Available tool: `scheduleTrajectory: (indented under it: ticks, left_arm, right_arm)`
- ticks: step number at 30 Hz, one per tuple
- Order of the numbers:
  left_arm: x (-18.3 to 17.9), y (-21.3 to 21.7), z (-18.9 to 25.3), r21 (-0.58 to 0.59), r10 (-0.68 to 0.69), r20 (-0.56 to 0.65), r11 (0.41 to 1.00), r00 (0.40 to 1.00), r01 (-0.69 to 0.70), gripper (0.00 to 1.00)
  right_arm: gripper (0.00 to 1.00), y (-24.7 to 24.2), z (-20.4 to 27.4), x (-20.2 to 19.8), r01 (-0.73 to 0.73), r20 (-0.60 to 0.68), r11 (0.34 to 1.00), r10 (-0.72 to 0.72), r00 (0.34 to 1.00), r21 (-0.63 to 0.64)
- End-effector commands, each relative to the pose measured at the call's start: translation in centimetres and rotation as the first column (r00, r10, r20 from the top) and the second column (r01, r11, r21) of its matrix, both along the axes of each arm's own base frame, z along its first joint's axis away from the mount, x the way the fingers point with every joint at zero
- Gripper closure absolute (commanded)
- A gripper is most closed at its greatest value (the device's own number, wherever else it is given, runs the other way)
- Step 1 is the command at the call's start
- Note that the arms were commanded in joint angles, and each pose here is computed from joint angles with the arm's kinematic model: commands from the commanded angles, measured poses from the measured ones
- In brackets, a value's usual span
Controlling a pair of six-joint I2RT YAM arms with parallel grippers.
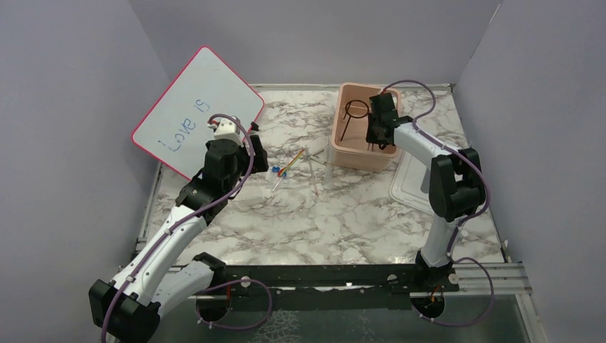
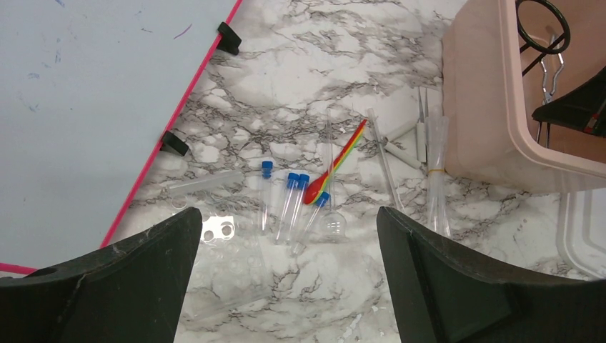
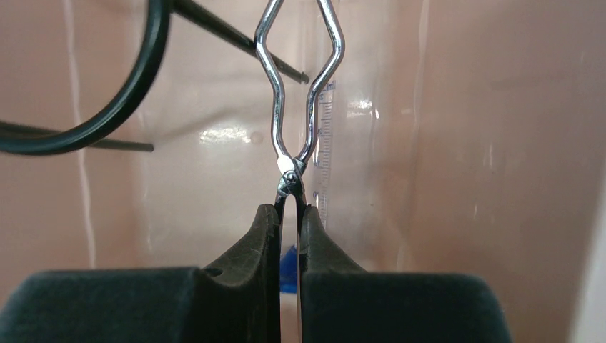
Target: Organize the chemistry lab equipment
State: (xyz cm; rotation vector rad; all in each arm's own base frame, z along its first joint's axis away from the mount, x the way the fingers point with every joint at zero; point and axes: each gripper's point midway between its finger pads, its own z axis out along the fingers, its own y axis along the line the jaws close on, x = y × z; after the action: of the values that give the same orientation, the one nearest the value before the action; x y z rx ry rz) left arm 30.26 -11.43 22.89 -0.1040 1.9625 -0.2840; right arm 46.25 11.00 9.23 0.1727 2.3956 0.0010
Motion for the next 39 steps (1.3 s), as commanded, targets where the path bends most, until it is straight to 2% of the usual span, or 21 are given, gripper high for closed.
scheduleTrajectory:
  ticks: [1, 6, 8, 12, 16, 20, 24, 27, 31, 35, 39]
  left_arm:
    - [0.3, -0.2, 0.1, -0.008, -0.011, 0.012, 1.0, 1.0, 0.011, 0.05]
    - [0.4, -0.3, 0.0, -0.007, -0.014, 0.005, 1.0, 1.0, 0.014, 0.05]
    - [0.4, -0.3, -0.1, -0.006, -0.014, 0.003, 1.0, 1.0, 0.014, 0.05]
    - [0.4, -0.5, -0.2, -0.007, -0.02, -0.002, 1.0, 1.0, 0.02, 0.05]
    - [0.5, -0.7, -0.4, -0.009, -0.029, -0.009, 1.0, 1.0, 0.029, 0.05]
    - [0.5, -0.7, -0.4, -0.01, -0.029, -0.01, 1.0, 1.0, 0.028, 0.05]
    - [0.4, -0.7, -0.2, -0.012, -0.03, -0.006, 0.999, 1.0, 0.03, 0.05]
    - [0.4, -0.7, -0.2, -0.013, -0.028, -0.004, 1.0, 1.0, 0.028, 0.05]
    - [0.4, -0.6, 0.2, -0.018, -0.024, 0.006, 1.0, 1.0, 0.025, 0.05]
    - [0.2, 0.0, 0.6, -0.021, 0.003, 0.022, 1.0, 1.0, -0.003, 0.05]
    - [0.0, 0.6, 1.1, -0.022, 0.03, 0.042, 0.999, 0.999, -0.029, 0.05]
  right_arm:
    - [0.97, 0.3, -1.8, 0.2, 0.012, -0.005, 0.999, -0.012, 1.0, 0.031]
    - [0.88, -0.1, -2.7, 0.2, 0.034, -0.015, 0.999, -0.033, 0.999, 0.011]
    - [0.81, -0.3, -2.6, 0.0, 0.044, -0.015, 0.999, -0.044, 0.999, 0.011]
    - [0.64, -0.5, -0.5, -0.5, 0.061, 0.022, 0.998, -0.062, 0.998, 0.031]
    - [0.54, -0.5, 2.6, -1.2, 0.055, 0.074, 0.997, -0.06, 0.995, 0.062]
    - [0.53, -0.5, 6.1, -2.0, 0.044, 0.116, 0.995, -0.054, 0.992, 0.085]
    - [0.53, 0.9, 10.5, -2.9, -0.033, 0.17, 0.987, 0.006, 0.985, 0.157]
    - [0.54, 3.3, 13.4, -4.0, -0.133, 0.223, 0.97, 0.087, 0.971, 0.203]
    - [0.55, 8.2, 16.1, -5.9, -0.264, 0.279, 0.945, 0.205, 0.938, 0.195]
    - [0.56, 14.0, 16.4, -8.0, -0.364, 0.298, 0.913, 0.301, 0.906, 0.185]
    - [0.56, 20.0, 13.5, -9.9, -0.45, 0.257, 0.871, 0.397, 0.881, 0.196]
